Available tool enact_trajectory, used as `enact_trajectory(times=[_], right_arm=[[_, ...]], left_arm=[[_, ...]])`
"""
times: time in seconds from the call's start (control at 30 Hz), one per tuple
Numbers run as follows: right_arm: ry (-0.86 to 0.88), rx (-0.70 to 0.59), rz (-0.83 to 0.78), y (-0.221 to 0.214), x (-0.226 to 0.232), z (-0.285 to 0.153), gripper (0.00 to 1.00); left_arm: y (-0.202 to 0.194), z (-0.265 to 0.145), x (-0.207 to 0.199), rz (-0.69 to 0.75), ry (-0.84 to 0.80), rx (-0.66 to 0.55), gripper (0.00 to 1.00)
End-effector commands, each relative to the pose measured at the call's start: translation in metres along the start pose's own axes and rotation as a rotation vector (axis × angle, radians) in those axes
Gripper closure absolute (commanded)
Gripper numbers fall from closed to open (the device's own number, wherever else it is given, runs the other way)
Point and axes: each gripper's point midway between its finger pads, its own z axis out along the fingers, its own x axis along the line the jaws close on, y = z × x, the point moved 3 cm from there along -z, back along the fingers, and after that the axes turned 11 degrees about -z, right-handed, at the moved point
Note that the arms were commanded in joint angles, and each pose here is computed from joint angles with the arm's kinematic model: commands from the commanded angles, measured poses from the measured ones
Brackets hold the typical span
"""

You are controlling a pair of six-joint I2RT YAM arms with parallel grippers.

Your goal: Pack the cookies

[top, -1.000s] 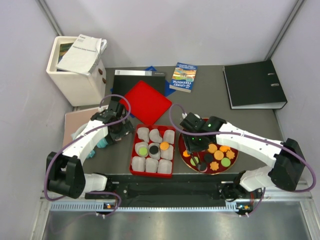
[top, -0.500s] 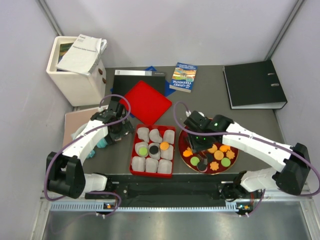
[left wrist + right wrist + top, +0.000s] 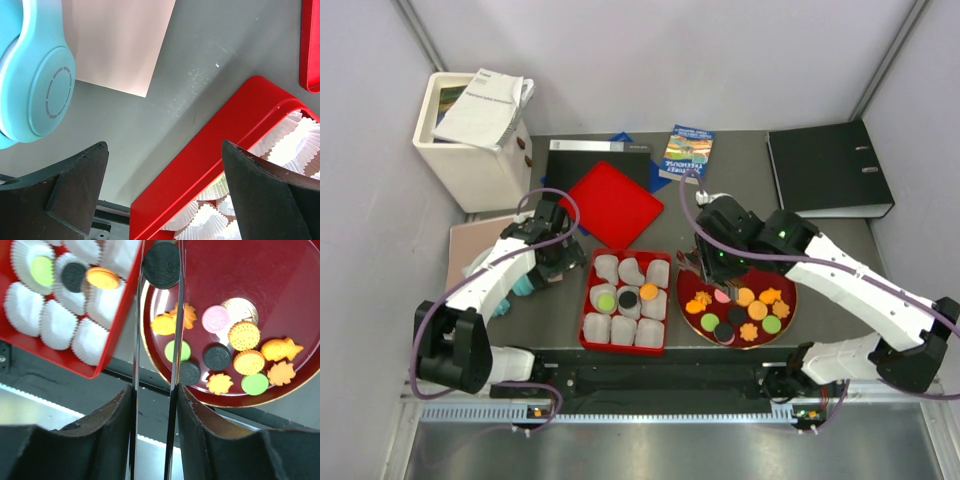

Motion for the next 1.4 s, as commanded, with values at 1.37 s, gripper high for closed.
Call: enact_trajectory(times=[1.37], right_arm=[[0.37,0.069,-0.385,-0.019,0.157,-0.003,0.59]], left_arm=[[-0.002,-0.004,0.005,-0.006,-0.037,-0.008,0.01]])
